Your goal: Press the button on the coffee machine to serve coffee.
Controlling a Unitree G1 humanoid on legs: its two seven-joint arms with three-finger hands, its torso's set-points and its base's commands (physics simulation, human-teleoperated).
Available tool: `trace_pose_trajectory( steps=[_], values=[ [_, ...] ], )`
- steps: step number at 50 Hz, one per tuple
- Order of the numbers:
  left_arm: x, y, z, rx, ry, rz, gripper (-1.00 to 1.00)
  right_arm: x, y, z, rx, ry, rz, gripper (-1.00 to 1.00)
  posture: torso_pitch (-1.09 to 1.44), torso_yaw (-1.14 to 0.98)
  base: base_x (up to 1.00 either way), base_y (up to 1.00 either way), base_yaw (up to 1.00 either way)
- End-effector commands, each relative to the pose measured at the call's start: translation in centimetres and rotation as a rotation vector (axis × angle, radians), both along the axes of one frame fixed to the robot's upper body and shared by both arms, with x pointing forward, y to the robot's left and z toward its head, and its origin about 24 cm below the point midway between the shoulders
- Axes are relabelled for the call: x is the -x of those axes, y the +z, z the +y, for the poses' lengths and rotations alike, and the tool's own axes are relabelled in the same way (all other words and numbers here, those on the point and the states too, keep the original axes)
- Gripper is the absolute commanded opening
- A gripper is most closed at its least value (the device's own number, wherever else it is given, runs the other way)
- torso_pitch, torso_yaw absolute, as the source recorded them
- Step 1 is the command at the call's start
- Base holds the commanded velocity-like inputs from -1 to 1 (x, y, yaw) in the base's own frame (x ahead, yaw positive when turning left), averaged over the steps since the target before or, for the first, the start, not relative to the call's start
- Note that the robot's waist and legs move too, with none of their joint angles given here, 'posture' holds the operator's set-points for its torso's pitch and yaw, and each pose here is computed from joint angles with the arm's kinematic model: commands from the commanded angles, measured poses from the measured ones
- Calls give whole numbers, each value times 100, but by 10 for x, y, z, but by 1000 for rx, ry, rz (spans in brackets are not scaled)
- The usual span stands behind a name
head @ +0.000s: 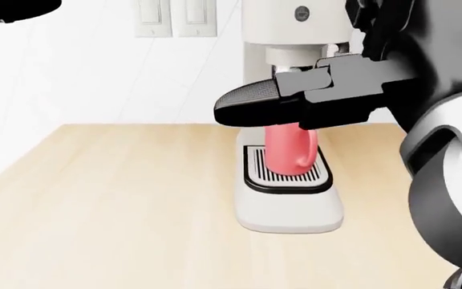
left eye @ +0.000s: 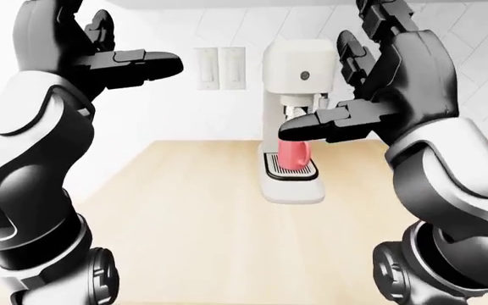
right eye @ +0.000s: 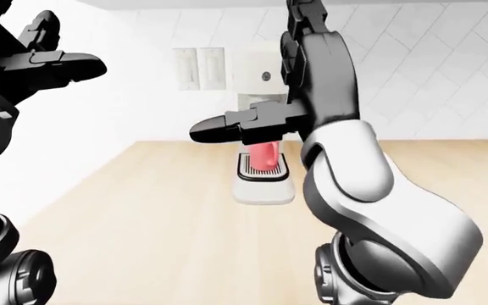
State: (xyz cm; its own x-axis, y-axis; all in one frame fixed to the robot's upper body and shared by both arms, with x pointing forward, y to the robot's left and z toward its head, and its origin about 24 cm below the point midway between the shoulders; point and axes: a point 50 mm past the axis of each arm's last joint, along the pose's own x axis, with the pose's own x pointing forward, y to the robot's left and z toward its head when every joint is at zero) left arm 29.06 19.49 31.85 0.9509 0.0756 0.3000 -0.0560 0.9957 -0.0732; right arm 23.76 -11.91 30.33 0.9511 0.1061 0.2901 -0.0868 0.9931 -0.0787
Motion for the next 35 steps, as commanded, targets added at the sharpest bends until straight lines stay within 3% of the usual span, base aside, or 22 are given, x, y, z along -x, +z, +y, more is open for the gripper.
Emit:
trace_pose_trajectory(
  steps=[1, 18, 35],
  values=[
    [4, 12, 1, 5, 6, -63, 100, 0, 10, -1, -14, -12, -37, 100, -68, 0, 0, 0, 0],
    [5, 12, 3, 6, 9, -62, 100, -7, 7, 13, 15, 41, 23, 100, -68, 0, 0, 0, 0],
    [6, 13, 2, 7, 7, -65, 100, -34, -8, 14, 19, 25, 80, 100, -68, 0, 0, 0, 0]
  ],
)
